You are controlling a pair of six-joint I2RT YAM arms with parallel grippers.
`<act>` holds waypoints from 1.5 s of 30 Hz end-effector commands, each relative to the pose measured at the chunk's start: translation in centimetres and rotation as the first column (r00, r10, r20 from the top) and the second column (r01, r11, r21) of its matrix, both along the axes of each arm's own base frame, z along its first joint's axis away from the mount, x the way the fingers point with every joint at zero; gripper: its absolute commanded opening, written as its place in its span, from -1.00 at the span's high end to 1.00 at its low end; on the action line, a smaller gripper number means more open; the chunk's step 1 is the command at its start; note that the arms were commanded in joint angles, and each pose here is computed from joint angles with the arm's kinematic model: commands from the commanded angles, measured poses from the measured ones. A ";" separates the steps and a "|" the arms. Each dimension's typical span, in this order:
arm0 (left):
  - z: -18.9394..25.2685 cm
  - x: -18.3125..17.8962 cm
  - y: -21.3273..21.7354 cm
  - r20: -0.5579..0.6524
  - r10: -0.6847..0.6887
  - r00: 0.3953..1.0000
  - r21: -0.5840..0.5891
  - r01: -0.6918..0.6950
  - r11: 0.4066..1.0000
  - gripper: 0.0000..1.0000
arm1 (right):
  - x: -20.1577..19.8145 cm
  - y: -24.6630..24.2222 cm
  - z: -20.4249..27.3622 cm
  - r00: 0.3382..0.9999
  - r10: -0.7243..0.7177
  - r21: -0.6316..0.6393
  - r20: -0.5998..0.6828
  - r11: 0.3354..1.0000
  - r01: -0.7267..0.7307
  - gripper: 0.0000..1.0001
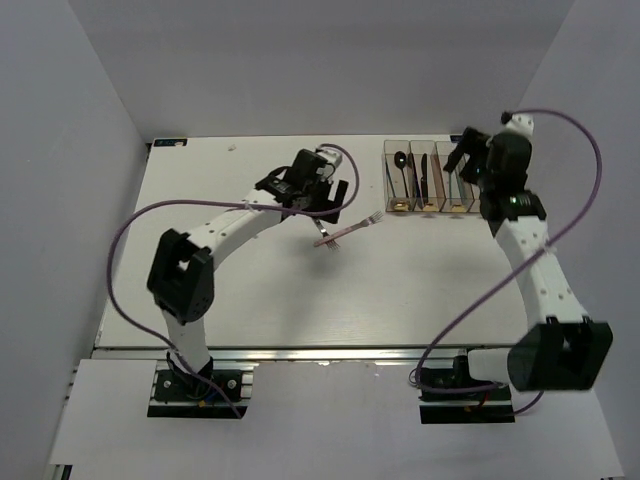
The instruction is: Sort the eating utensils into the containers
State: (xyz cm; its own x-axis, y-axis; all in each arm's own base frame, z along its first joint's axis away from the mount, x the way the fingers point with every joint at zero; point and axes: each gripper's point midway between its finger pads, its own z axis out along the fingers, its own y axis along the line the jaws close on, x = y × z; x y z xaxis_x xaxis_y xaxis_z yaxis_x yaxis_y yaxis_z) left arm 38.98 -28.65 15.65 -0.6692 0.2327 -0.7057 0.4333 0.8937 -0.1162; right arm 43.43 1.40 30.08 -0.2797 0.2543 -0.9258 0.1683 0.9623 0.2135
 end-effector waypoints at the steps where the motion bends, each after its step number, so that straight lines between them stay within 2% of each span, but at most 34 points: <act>1: -1.5 1.8 -0.6 0.075 -0.201 0.977 0.229 0.179 0.957 -0.93 | -4.3 2.1 -3.2 0.995 0.091 0.122 -0.032 0.989 -0.087 -0.79; 3: -3.4 2.9 -2.0 0.060 -0.252 0.966 0.245 0.230 0.942 -0.79 | -6.3 2.5 -4.7 0.990 0.126 0.116 -0.056 0.986 -0.119 -0.79; 4: -4.0 2.9 -2.7 0.043 -0.296 0.954 0.237 0.278 0.931 -0.73 | -7.4 2.3 -3.7 0.991 0.126 0.106 -0.033 0.987 -0.122 -0.79; 7: -5.2 3.3 -4.9 0.044 -0.364 0.930 0.197 0.349 0.916 -0.69 | -9.9 2.1 -3.8 0.990 0.134 0.089 -0.040 0.988 -0.130 -0.79; 12: -7.0 3.2 -6.9 0.011 -0.441 0.898 0.200 0.430 0.880 -0.63 | -11.5 3.9 -3.9 0.969 0.245 0.112 -0.009 0.964 -0.243 -0.79; 15: -7.7 2.7 -8.1 -0.018 -0.479 0.878 0.185 0.474 0.861 -0.46 | -11.8 4.1 -4.5 0.966 0.256 0.115 -0.022 0.961 -0.252 -0.79; 22: -11.8 1.5 -8.5 -0.125 -0.486 0.865 0.232 0.502 0.833 -0.35 | -11.9 4.8 -4.9 0.958 0.287 0.139 -0.014 0.949 -0.282 -0.79; 31: -13.8 1.5 -7.4 -0.146 -0.456 0.878 0.271 0.479 0.835 -0.31 | -12.5 4.9 -3.6 0.955 0.295 0.133 0.027 0.946 -0.296 -0.79; 32: -14.0 1.1 -7.6 -0.159 -0.466 0.870 0.257 0.492 0.832 -0.22 | -12.5 4.9 -3.6 0.956 0.294 0.132 0.027 0.946 -0.295 -0.79; 33: -14.0 1.0 -7.6 -0.162 -0.466 0.870 0.252 0.493 0.833 0.00 | -12.6 4.9 -3.4 0.956 0.293 0.133 0.036 0.946 -0.295 -0.79; 36: -14.1 0.2 -7.6 -0.184 -0.475 0.861 0.227 0.507 0.831 0.25 | -12.7 4.7 -3.1 0.957 0.286 0.130 0.042 0.949 -0.289 -0.79; 39: -14.0 -0.5 -7.5 -0.193 -0.473 0.860 0.207 0.507 0.837 0.72 | -13.0 4.7 -2.0 0.957 0.280 0.130 0.075 0.949 -0.288 -0.79; 40: -13.3 -0.5 -7.6 -0.179 -0.467 0.866 0.198 0.496 0.845 0.95 | -13.1 4.9 -1.7 0.953 0.289 0.132 0.090 0.945 -0.299 -0.79; 43: -10.7 -0.3 -8.0 -0.103 -0.447 0.889 0.156 0.458 0.875 1.00 | -13.3 5.4 -1.3 0.950 0.284 0.183 0.130 0.935 -0.304 -0.79; 45: -8.3 0.7 -8.7 -0.011 -0.420 0.908 0.120 0.418 0.901 1.00 | -13.4 6.1 -1.1 0.941 0.302 0.221 0.156 0.917 -0.331 -0.79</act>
